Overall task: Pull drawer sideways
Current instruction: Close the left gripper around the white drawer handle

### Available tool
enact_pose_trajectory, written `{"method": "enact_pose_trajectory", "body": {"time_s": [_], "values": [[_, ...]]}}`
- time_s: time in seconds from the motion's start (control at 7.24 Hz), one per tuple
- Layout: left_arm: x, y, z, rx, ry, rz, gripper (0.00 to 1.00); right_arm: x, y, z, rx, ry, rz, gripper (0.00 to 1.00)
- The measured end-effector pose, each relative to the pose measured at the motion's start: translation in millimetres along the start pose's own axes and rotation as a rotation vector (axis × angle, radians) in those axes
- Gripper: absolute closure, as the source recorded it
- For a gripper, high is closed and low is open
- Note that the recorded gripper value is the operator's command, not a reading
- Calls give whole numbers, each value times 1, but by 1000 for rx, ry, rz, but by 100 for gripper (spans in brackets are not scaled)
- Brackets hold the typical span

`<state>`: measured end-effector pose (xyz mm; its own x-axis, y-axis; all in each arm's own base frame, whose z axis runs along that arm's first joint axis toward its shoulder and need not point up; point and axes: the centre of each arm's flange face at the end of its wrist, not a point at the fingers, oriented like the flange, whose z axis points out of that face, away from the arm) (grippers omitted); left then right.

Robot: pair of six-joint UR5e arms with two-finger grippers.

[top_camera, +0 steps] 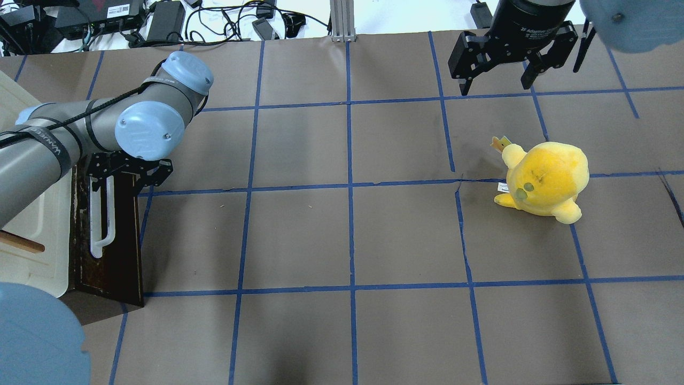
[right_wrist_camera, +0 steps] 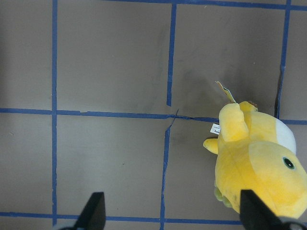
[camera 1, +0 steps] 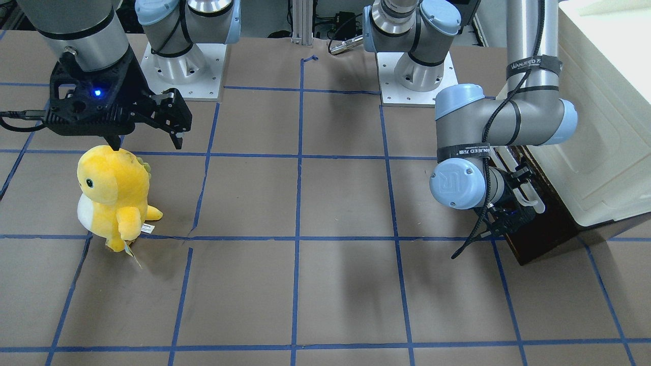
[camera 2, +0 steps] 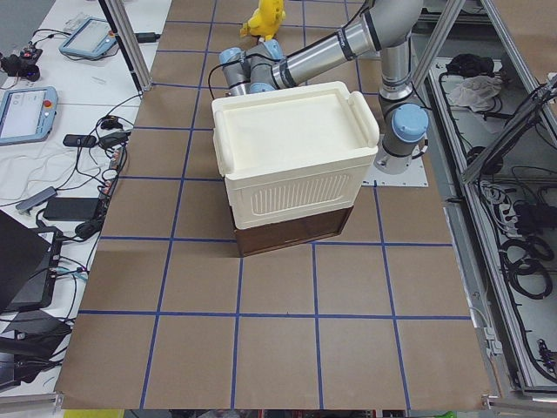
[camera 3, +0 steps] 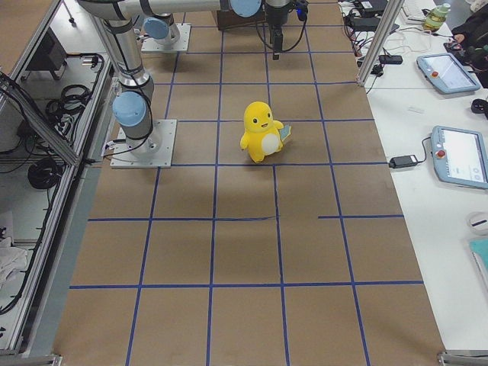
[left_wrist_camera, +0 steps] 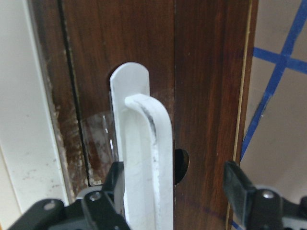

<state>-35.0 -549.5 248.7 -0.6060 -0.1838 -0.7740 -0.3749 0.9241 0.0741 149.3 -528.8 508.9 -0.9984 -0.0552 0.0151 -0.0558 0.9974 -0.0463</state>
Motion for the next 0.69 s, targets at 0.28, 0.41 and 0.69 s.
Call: {"method": "enact_pose_trajectory", "body": {"time_s": [0.28, 0.41, 0.69], "values": [[0, 1, -1, -5, 14, -12, 32, 0, 0, 0, 0, 0, 1, 0], [0, 2, -1, -9, 22, -14, 33, 0, 0, 0, 0, 1, 1, 0], [0, 4, -1, -17, 33, -12, 33, 0, 0, 0, 0, 0, 0, 0]]}}
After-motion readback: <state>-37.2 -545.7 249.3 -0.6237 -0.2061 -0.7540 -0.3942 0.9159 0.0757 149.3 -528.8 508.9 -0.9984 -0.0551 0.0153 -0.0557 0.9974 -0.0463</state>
